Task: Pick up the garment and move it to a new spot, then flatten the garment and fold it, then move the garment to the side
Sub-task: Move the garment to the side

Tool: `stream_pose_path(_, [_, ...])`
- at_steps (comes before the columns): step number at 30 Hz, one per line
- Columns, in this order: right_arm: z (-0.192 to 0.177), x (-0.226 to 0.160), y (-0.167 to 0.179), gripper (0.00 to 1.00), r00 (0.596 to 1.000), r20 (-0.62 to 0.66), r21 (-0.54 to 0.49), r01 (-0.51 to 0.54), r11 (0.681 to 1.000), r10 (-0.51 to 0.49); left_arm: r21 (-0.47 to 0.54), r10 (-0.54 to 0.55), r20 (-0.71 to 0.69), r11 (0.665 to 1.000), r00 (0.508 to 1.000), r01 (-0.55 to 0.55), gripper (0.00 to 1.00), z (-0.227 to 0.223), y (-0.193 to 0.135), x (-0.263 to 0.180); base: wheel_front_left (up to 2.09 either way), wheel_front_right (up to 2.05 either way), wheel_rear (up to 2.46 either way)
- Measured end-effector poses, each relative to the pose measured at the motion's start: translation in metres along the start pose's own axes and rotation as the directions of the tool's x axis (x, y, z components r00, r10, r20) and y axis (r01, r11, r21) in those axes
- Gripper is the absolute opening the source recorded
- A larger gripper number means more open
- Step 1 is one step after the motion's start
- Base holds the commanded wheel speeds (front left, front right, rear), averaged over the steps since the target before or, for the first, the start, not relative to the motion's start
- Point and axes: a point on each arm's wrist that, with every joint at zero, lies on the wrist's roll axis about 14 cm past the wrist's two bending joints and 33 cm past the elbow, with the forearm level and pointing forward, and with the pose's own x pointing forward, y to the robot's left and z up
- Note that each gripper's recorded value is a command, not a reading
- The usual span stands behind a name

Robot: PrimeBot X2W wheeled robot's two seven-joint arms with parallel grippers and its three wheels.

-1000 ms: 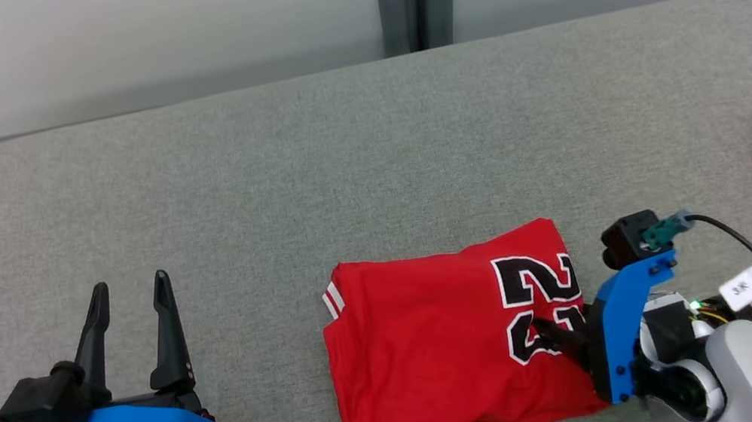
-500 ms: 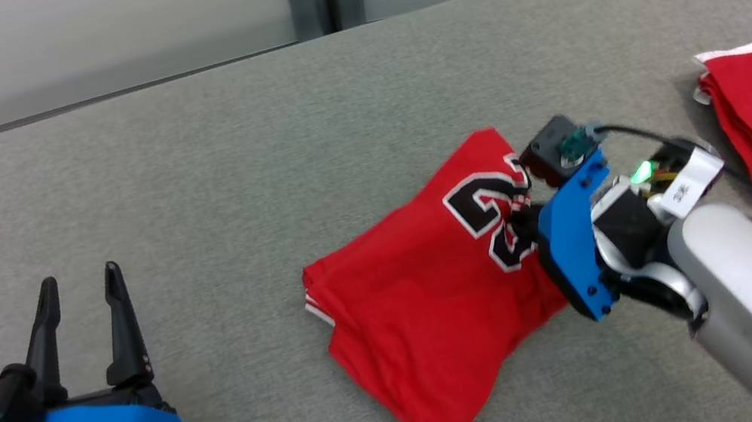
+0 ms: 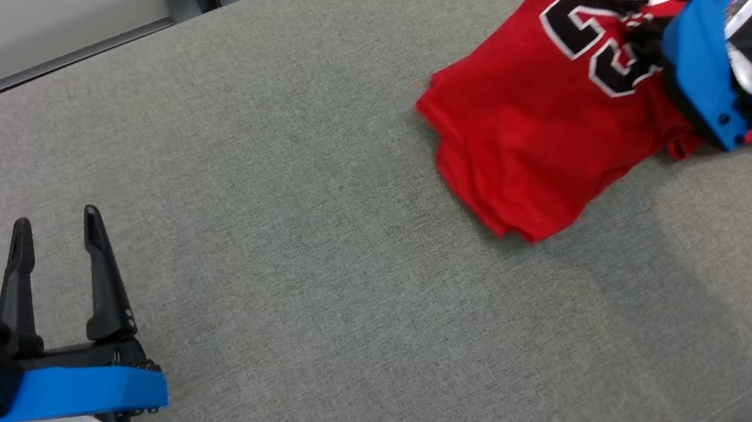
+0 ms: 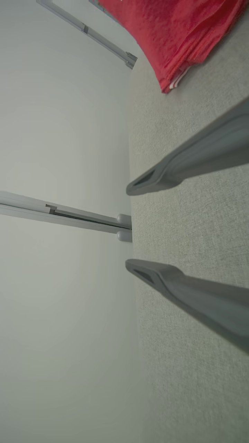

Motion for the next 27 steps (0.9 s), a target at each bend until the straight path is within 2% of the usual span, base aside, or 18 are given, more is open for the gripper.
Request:
stream_pose_path(5, [-0.037,-0.009,-0.051,0.0,0.987,-0.115,-0.011,0.114,0.993,-0.114,0.009,-0.036,-0.014,0.999,0.999,0.036,1.0,-0.006,-0.006,0.01,0.0,0.0,0.0])
stream_pose_path(11, [-0.071,-0.014,-0.105,0.0,0.943,-0.2,-0.08,0.256,0.963,-0.267,0.026,-0.053,-0.045,0.998,0.998,0.054,1.0,-0.015,-0.002,0.018,0.0,0.0,0.0])
stream_pose_path(13, [-0.081,-0.01,-0.117,0.0,0.93,-0.217,-0.083,0.286,0.955,-0.297,0.032,-0.057,-0.049,0.998,0.997,0.058,1.0,-0.016,0.0,0.021,0.0,0.0,0.0])
stream_pose_path(15, [-0.096,-0.003,-0.124,0.0,0.919,-0.243,-0.043,0.31,0.95,-0.311,0.048,-0.054,-0.064,0.997,0.996,0.057,1.0,-0.019,0.006,0.022,0.0,0.0,0.0])
stream_pose_path(20, [-0.119,0.024,-0.123,0.0,0.907,-0.268,0.045,0.348,0.937,-0.324,0.072,-0.044,-0.088,0.996,0.995,0.051,1.0,-0.025,0.019,0.026,0.0,0.0,0.0])
stream_pose_path(21, [-0.121,0.027,-0.123,0.23,0.905,-0.269,0.059,0.357,0.932,-0.33,0.075,-0.042,-0.091,0.996,0.995,0.049,1.0,-0.026,0.021,0.026,0.0,0.0,0.0])
stream_pose_path(22, [-0.122,0.03,-0.123,1.0,0.905,-0.262,0.078,0.366,0.927,-0.335,0.075,-0.041,-0.094,0.996,0.995,0.048,1.0,-0.026,0.022,0.025,0.0,0.0,0.0])
stream_pose_path(27, [-0.144,0.035,-0.113,1.0,0.891,-0.313,0.181,0.397,0.9,-0.33,0.087,-0.039,-0.088,0.995,0.995,0.047,1.0,-0.022,0.022,0.024,0.0,0.0,0.0])
